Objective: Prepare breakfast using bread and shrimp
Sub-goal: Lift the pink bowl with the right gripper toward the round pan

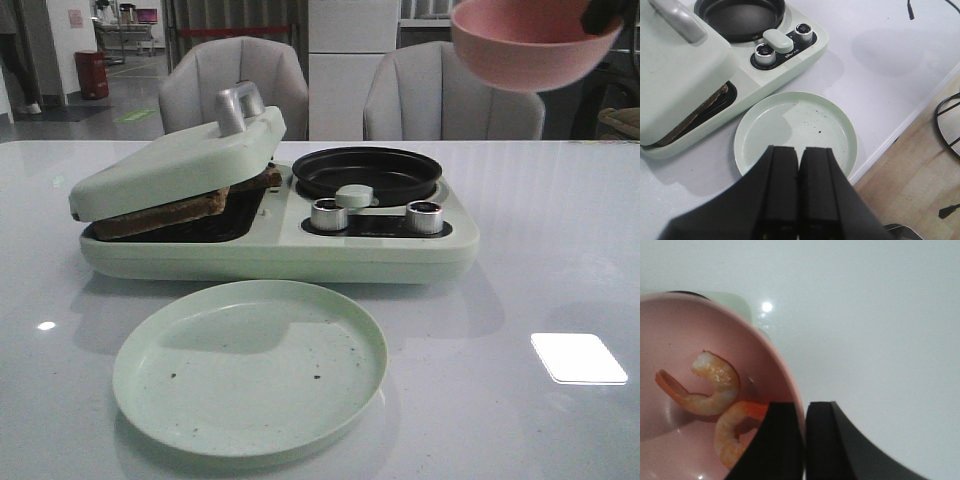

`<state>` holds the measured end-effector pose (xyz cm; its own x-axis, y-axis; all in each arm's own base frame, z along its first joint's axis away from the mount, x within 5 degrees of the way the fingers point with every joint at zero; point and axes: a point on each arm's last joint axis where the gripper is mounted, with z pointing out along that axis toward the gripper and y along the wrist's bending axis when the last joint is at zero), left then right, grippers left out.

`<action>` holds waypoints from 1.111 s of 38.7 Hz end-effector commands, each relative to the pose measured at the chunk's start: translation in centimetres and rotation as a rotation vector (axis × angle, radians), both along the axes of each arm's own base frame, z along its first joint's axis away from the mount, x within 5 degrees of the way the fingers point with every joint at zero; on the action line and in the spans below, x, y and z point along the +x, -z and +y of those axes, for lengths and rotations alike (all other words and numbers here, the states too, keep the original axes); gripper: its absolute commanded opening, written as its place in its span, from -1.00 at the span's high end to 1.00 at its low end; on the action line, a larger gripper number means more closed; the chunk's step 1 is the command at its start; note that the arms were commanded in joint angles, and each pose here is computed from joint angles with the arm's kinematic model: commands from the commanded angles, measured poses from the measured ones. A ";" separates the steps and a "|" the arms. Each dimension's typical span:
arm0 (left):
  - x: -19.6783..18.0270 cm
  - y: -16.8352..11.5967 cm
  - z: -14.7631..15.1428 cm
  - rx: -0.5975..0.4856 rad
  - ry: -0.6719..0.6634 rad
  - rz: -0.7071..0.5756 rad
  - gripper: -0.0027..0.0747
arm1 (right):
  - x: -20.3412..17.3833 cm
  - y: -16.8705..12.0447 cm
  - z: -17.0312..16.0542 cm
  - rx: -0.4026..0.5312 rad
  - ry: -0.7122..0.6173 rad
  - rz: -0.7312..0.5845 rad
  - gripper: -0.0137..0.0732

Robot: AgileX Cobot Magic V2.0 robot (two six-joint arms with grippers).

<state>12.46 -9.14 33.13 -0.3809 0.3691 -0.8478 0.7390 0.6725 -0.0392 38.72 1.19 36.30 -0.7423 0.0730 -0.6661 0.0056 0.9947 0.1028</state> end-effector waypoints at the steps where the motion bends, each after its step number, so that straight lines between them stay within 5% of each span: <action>1: 0.3 -1.4 -0.2 -0.073 -0.029 -0.057 0.67 | -0.4 -4.1 2.1 -0.041 -0.028 -0.142 0.65; 13: 0.3 -1.4 -0.2 -0.073 -0.029 -0.057 0.67 | 2.2 -3.9 8.6 -0.353 0.024 -0.161 0.65; 28: 0.3 -1.4 -0.2 -0.073 -0.029 -0.057 0.67 | 3.2 -4.1 16.6 -0.793 0.043 -0.431 0.65; 43: 0.3 -1.4 -0.2 -0.073 -0.029 -0.057 0.67 | 2.4 -6.6 17.5 -1.223 0.199 -0.649 0.65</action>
<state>12.47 -9.14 33.13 -0.3807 0.3689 -0.8479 0.7389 0.6727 -0.0390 43.06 20.26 37.09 -0.4189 -0.6906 -0.5896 0.2533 0.5347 -0.8062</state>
